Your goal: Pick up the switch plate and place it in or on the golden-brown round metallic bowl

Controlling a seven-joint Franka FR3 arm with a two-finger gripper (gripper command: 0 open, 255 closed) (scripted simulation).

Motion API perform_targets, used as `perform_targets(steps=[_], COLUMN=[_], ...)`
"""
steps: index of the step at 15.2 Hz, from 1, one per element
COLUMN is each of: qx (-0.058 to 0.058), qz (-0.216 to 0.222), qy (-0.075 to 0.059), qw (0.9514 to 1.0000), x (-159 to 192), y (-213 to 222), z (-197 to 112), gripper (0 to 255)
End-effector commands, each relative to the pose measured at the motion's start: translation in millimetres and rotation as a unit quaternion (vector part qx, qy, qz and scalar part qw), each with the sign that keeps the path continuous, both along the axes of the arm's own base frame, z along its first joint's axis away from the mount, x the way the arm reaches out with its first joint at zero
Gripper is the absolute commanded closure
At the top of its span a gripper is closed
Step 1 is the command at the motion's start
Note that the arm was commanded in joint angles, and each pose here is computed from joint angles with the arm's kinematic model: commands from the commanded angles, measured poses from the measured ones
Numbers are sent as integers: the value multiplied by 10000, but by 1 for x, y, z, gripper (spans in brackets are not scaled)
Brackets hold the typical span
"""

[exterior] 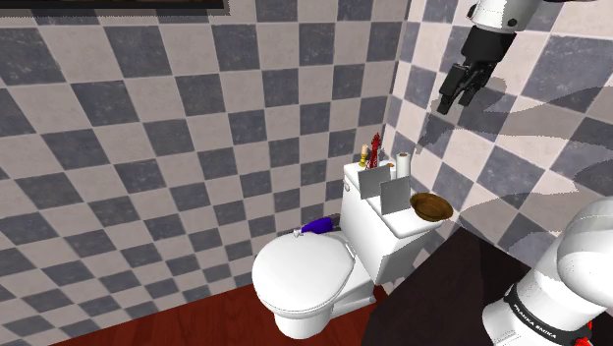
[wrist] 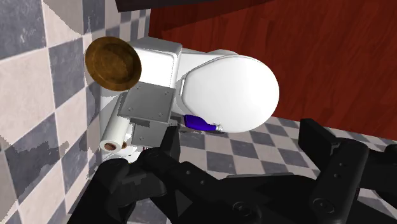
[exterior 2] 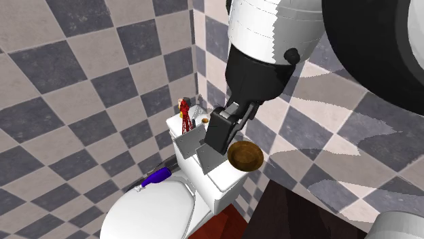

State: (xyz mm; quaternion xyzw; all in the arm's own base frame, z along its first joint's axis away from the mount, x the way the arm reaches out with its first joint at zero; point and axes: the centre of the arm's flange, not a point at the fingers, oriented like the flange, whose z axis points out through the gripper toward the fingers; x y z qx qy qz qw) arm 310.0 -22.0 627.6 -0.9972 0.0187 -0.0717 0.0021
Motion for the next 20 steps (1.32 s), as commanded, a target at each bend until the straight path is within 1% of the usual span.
perform_targets(steps=[1, 5, 7, 10, 12, 15, 17, 20], qx=[0, -7, -11, -16, -20, -25, -29, -34], qz=[0, 511, 766, 1147, 1400, 1778, 2028, 2401], qy=[0, 185, 277, 415, 506, 643, 734, 868], qw=[10000, 9985, 9967, 9925, 9888, 9820, 9765, 9669], x=[0, 34, 52, 79, 98, 127, 146, 176], y=[0, -33, -49, -70, -83, -100, -111, -125], z=[0, -31, -47, -72, -88, -114, -132, -159], gripper=[0, 0, 0, 0, 0, 0, 0, 0])
